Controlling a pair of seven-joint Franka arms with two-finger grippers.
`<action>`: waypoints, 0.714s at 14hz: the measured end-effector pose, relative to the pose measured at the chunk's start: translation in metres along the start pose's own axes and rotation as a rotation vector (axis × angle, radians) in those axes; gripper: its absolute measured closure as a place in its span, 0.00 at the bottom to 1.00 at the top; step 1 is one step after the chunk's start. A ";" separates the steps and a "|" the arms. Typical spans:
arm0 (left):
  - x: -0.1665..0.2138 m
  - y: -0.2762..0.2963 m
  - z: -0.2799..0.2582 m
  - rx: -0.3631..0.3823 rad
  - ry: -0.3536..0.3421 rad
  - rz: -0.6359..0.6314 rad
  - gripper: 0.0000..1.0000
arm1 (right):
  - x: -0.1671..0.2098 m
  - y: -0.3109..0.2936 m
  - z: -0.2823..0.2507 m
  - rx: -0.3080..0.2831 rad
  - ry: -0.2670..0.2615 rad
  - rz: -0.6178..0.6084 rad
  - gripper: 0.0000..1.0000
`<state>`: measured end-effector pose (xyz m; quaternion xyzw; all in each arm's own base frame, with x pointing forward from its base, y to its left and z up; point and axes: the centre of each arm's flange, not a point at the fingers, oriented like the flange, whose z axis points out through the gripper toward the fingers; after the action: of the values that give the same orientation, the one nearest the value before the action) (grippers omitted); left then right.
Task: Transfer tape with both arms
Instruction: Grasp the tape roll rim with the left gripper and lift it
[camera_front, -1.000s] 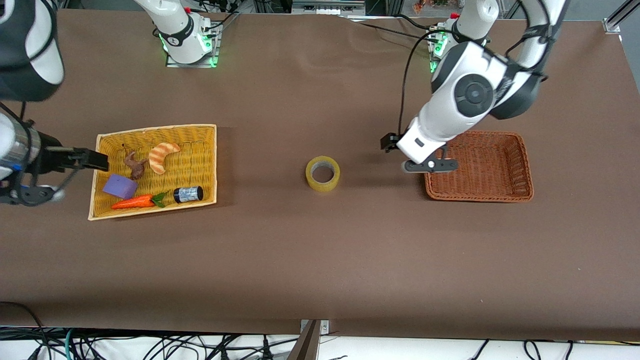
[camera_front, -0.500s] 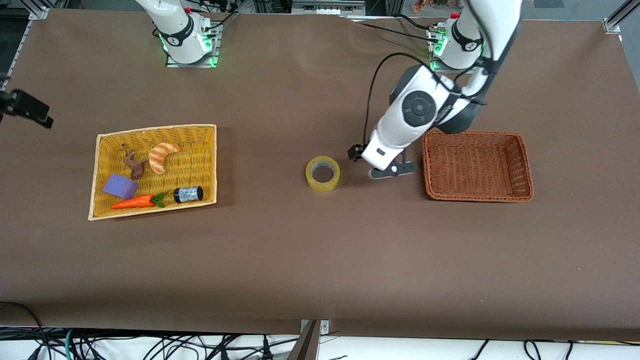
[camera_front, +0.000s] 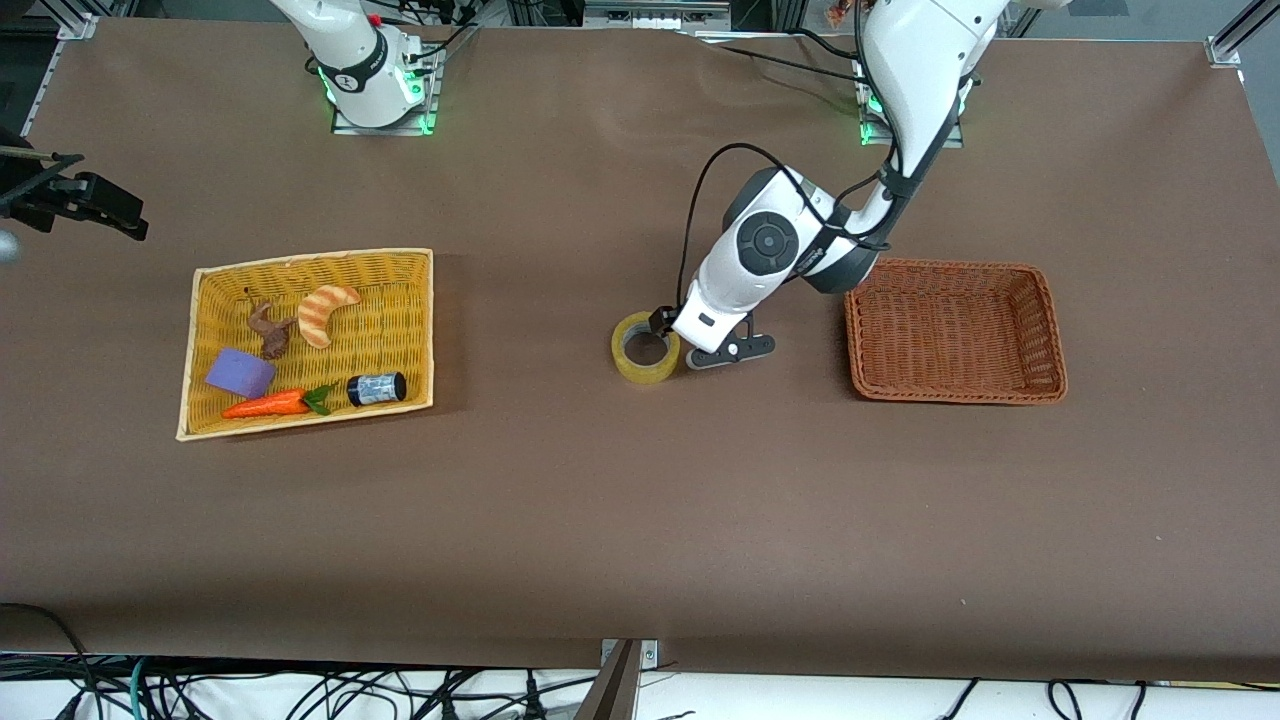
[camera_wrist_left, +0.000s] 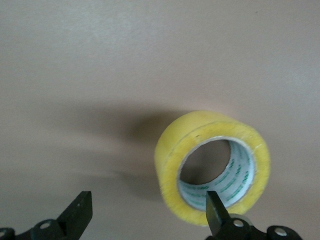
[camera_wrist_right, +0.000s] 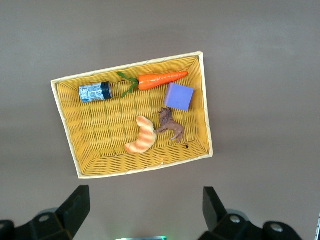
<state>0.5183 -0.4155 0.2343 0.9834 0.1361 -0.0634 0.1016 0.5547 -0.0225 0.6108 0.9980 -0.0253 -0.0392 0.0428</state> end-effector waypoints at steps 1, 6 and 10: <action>0.002 0.002 0.002 -0.008 0.004 -0.001 0.00 | 0.001 0.001 0.001 0.000 -0.001 0.001 0.00; 0.000 0.011 0.040 -0.043 0.023 -0.015 0.02 | 0.004 -0.003 0.005 0.034 -0.007 -0.001 0.00; 0.003 0.013 0.042 -0.050 0.030 -0.020 0.37 | 0.007 -0.005 0.009 0.047 -0.012 -0.003 0.00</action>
<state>0.5210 -0.4362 0.1955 0.9800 0.1489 -0.0463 0.1237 0.5610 -0.0184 0.6010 0.9985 -0.0249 -0.0447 0.0190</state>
